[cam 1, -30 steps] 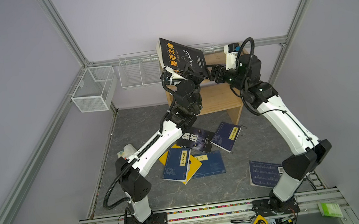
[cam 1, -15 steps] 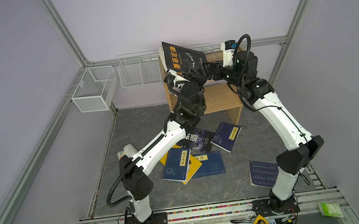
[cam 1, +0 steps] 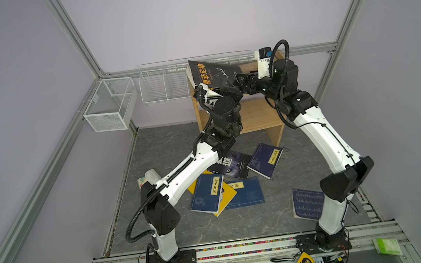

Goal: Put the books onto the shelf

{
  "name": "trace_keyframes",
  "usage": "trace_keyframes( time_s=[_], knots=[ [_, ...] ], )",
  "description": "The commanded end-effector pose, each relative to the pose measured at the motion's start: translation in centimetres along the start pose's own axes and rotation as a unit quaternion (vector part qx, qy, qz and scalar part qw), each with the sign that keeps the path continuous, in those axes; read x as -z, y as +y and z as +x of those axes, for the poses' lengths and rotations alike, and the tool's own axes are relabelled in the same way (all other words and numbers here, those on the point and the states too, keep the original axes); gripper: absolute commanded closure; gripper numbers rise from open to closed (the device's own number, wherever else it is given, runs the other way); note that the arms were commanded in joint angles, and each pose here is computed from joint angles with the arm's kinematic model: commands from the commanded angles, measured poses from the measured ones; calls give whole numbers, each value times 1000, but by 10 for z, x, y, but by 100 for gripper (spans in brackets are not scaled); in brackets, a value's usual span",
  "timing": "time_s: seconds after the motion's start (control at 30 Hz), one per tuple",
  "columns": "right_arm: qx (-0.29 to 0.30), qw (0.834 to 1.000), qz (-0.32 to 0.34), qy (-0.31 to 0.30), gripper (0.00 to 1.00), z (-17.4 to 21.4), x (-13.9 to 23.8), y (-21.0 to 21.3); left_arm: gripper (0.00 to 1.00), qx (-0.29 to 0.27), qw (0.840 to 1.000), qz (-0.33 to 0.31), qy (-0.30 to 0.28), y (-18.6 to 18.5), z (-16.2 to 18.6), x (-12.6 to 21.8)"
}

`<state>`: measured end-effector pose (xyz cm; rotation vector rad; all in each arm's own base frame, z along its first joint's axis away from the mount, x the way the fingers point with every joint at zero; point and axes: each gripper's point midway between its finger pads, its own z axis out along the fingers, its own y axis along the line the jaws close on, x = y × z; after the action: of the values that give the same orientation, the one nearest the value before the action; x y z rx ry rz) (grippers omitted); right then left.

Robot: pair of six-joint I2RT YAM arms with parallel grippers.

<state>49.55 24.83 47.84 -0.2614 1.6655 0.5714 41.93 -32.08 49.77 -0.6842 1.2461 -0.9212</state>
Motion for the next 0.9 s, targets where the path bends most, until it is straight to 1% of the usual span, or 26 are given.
trace_keyframes(
  time_s=[0.0,0.2,0.43,0.6,0.7,0.77,0.87],
  knots=[
    [-7,989,38,142,29,97,-26,-26,54,28,999,15,0,-15,-20,10],
    [-8,986,40,160,30,112,-32,-29,43,36,999,14,27,-10,-19,19],
    [-12,984,44,171,31,122,-34,-31,31,30,998,4,60,1,-33,26],
    [-7,983,55,174,32,122,-32,-34,28,48,991,13,126,18,-40,33],
    [-1,983,63,172,31,118,-29,-37,26,22,989,16,143,21,-52,47],
    [4,984,66,168,31,114,-26,-38,25,-6,988,28,150,17,-66,59],
    [11,984,69,162,30,107,-21,-38,25,-68,985,36,151,13,-93,81]
  ],
)
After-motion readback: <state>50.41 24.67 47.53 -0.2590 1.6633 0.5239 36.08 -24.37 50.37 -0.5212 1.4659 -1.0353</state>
